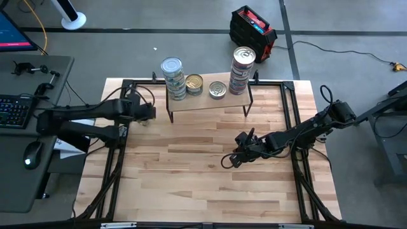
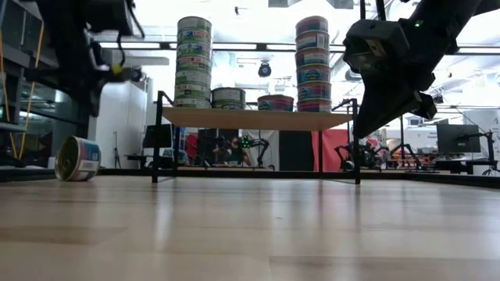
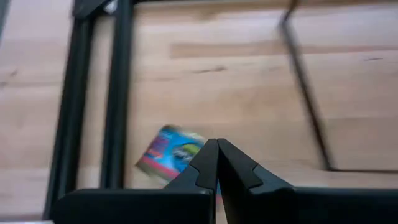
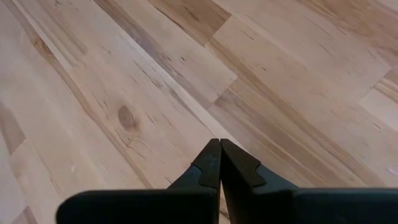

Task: Stack canned seafood by type on shelf
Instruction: Stack the blue pink tuna can on top of the other blue pink tuna cans on the shelf

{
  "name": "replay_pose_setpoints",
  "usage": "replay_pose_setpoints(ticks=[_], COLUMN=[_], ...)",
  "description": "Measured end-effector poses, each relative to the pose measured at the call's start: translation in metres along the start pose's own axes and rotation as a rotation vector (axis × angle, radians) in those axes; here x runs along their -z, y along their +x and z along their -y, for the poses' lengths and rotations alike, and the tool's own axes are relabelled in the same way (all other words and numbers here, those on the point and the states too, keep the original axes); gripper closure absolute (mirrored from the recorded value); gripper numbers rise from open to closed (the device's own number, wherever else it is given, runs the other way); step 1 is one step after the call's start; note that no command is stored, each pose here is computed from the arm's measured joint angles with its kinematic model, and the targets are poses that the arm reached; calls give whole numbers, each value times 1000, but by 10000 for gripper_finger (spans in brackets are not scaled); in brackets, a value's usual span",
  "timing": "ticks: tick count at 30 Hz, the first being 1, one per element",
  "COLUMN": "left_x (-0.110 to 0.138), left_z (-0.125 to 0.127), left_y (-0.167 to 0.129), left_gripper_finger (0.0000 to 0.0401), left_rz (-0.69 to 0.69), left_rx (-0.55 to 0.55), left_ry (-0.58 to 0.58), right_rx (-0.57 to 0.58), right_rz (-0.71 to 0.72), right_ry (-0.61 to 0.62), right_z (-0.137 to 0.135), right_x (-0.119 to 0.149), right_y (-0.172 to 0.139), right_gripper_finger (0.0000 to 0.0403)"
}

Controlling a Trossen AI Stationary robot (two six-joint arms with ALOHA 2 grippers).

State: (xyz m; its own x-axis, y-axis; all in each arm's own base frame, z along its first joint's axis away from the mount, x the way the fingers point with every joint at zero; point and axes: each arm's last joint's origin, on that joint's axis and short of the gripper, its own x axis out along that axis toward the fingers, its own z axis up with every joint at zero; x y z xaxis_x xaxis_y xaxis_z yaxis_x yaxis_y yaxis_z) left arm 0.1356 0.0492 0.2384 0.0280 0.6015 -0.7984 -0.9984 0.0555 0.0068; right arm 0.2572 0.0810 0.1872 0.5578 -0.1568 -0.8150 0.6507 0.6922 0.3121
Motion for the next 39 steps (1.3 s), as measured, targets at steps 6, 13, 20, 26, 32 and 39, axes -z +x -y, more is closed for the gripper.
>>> replay_pose_setpoints(ticks=[6,13,20,26,32,39], left_x=[15,21,27,37,46,58], left_z=[-7,-13,-13,-10,0,26], left_y=[25,37,49,58,51,37], left_gripper_finger=[401,401,401,401,401,401], left_rz=[-24,74,90,-3,-95,-64], left_rx=[-124,-203,-228,-187,-67,193], left_ry=[-94,-190,-232,-200,-102,-118], right_rx=[0,0,-2,-8,-13,-6], right_rz=[0,0,-1,-6,-5,6], right_ry=[0,0,1,2,3,-10], right_z=[0,0,0,-1,-1,-1], right_x=[0,0,0,0,0,0], right_y=[0,0,0,0,0,0], right_gripper_finger=[403,403,403,403,403,403])
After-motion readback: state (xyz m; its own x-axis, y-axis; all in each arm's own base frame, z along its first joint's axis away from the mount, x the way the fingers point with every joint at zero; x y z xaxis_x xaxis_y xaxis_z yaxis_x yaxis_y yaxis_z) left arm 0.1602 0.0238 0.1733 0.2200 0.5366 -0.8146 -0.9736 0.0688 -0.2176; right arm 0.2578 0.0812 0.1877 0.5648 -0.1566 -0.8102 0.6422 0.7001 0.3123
